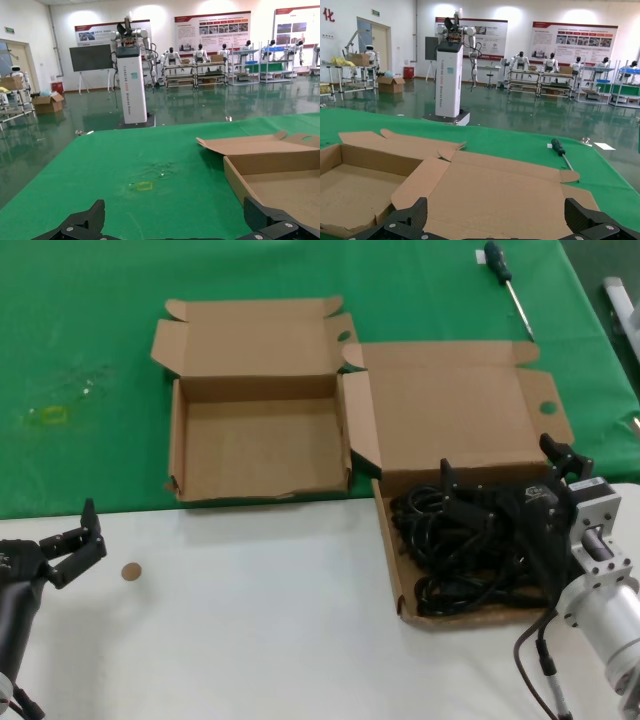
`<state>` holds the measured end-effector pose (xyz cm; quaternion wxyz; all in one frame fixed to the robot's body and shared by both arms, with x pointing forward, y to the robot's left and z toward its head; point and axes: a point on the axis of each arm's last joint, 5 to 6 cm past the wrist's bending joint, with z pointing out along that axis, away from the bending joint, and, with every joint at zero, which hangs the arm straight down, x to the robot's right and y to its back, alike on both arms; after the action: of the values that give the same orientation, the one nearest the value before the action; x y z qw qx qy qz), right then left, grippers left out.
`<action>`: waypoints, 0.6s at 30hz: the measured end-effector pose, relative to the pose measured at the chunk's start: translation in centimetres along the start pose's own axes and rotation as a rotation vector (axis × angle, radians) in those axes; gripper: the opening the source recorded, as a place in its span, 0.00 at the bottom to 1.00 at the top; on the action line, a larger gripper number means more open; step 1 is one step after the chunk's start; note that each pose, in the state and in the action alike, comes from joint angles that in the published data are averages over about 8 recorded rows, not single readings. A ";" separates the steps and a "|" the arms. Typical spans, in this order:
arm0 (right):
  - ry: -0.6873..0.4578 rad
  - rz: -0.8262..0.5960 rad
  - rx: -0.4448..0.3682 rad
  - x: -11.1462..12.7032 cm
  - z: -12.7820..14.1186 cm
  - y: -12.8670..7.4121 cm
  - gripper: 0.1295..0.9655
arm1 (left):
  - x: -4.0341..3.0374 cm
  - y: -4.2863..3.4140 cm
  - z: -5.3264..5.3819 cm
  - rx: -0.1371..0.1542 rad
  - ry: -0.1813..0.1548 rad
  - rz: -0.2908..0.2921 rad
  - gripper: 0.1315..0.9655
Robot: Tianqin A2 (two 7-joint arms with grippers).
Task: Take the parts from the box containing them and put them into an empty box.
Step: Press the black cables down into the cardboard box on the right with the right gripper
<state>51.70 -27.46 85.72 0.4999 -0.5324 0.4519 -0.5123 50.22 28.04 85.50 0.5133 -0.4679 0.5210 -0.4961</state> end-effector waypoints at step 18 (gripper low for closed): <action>0.000 0.000 0.000 0.0 0.0 0.0 1.00 | 0.00 0.00 0.0 0.000 0.000 0.000 1.00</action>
<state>51.70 -27.46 85.72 0.4999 -0.5324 0.4519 -0.5123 50.22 28.04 85.50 0.5133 -0.4679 0.5210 -0.4961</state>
